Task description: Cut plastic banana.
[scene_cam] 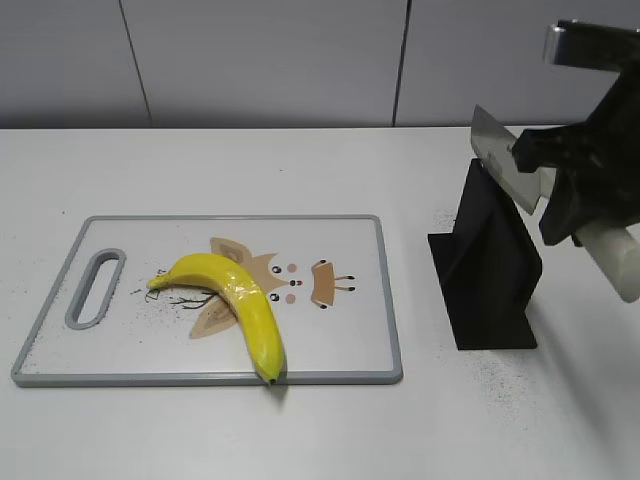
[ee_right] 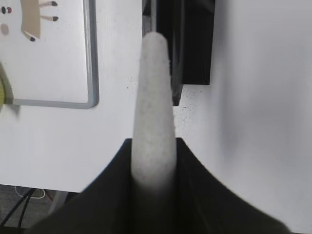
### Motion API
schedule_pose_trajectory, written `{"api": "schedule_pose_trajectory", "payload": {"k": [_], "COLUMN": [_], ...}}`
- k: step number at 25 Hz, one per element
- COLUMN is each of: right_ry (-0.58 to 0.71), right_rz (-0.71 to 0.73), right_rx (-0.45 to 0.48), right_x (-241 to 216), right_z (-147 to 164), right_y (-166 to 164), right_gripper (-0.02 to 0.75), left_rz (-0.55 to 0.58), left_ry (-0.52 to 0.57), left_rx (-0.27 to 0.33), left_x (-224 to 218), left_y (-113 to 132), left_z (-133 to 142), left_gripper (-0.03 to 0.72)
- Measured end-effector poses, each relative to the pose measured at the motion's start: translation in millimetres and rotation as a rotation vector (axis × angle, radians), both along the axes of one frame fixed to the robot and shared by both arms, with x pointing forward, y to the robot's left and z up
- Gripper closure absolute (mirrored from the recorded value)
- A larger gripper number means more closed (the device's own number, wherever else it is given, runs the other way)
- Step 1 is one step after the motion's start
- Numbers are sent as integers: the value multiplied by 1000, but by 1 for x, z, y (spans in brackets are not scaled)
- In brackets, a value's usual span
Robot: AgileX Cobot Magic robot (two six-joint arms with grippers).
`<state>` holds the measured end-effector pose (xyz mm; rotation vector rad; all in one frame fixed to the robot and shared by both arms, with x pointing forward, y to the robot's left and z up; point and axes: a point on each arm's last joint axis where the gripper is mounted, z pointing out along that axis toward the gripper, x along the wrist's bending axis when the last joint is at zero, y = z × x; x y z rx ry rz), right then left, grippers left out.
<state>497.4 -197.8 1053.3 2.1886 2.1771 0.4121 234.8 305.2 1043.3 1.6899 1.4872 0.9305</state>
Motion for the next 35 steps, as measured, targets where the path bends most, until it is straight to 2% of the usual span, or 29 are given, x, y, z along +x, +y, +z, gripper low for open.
{"api": "schedule_pose_trajectory", "payload": {"k": [6, 9, 14, 17, 22, 27, 29, 33, 35], "right_ry": [-92, -155, -270, -320, -332, -315, -299, -293, -291], "right_rz": [7, 94, 462, 687, 928, 1177, 1278, 1391, 1431], "right_rx": [-5, -9, -46, -67, -127, -179, -189, -185, -183], "right_x": [7, 11, 12, 12, 21, 37, 44, 64, 73], "right_z": [35, 51, 68, 69, 57, 43, 39, 31, 25], "right_y": [-1, 1, 8, 12, 16, 22, 25, 33, 41], "right_gripper": [580, 581, 581, 581, 581, 581, 581, 581, 581], "left_rz": [0, 0, -3, -41, -162, -293, -382, -574, -675], "left_ry": [0, -3, 10, 25, 19, 20, 33, 75, 128], "left_rx": [0, 0, 4, 28, 92, 136, 176, 254, 263], "left_x": [0, 0, 3, 10, 35, 81, 101, 147, 170], "left_y": [0, 0, 0, -3, -12, -24, -30, -43, -51], "left_z": [0, 0, 6, 16, 37, 57, 63, 76, 79], "left_gripper": [103, 103, 103, 103, 103, 103, 103, 103, 103]}}
